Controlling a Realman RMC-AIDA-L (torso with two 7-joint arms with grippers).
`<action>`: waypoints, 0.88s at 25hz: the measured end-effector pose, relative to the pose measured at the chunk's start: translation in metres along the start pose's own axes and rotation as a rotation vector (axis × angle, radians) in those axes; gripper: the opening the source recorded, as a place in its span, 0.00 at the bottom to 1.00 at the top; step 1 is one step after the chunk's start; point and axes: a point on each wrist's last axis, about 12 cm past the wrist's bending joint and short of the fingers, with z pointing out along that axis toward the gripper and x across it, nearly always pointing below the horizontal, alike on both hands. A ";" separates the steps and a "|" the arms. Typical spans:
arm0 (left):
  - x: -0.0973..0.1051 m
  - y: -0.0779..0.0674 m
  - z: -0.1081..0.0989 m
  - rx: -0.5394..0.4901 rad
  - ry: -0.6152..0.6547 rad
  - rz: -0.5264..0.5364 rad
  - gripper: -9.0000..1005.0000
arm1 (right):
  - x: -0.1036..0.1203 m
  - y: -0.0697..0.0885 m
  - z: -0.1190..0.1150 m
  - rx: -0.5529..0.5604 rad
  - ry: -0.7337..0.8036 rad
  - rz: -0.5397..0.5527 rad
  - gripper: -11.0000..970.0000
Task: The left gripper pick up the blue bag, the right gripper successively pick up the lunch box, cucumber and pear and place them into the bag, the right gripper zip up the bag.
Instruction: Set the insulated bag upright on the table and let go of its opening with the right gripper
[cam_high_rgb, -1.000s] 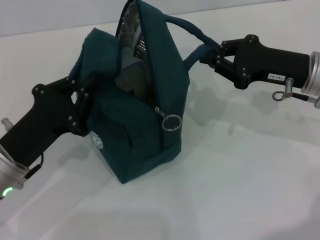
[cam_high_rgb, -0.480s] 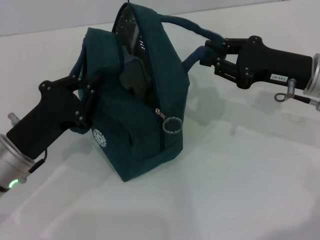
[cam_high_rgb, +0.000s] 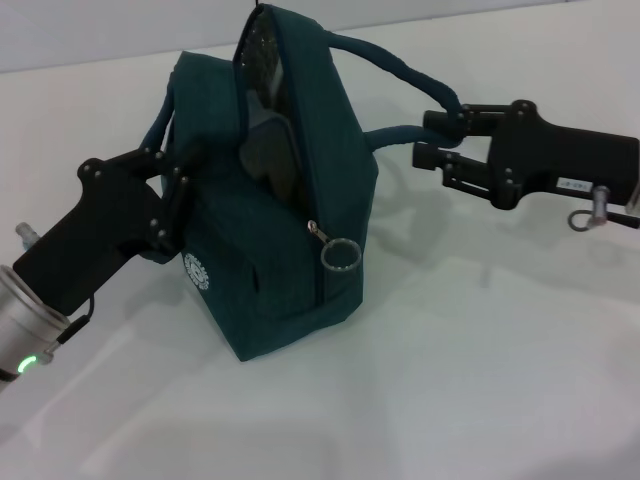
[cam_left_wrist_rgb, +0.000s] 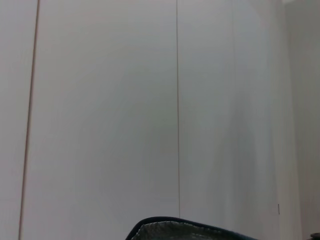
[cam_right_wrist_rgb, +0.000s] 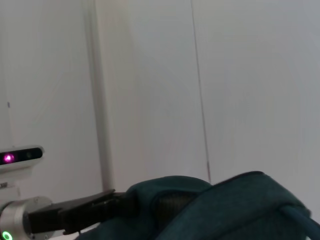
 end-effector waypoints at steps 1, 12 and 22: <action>0.000 0.000 0.000 0.000 0.000 0.000 0.05 | 0.001 0.001 -0.004 0.009 -0.002 -0.005 0.40; 0.000 0.000 0.000 -0.002 0.001 0.002 0.05 | 0.002 0.019 -0.004 -0.106 -0.032 -0.029 0.39; 0.000 0.000 0.001 -0.001 0.001 0.002 0.05 | 0.002 0.026 -0.001 -0.142 -0.058 -0.065 0.39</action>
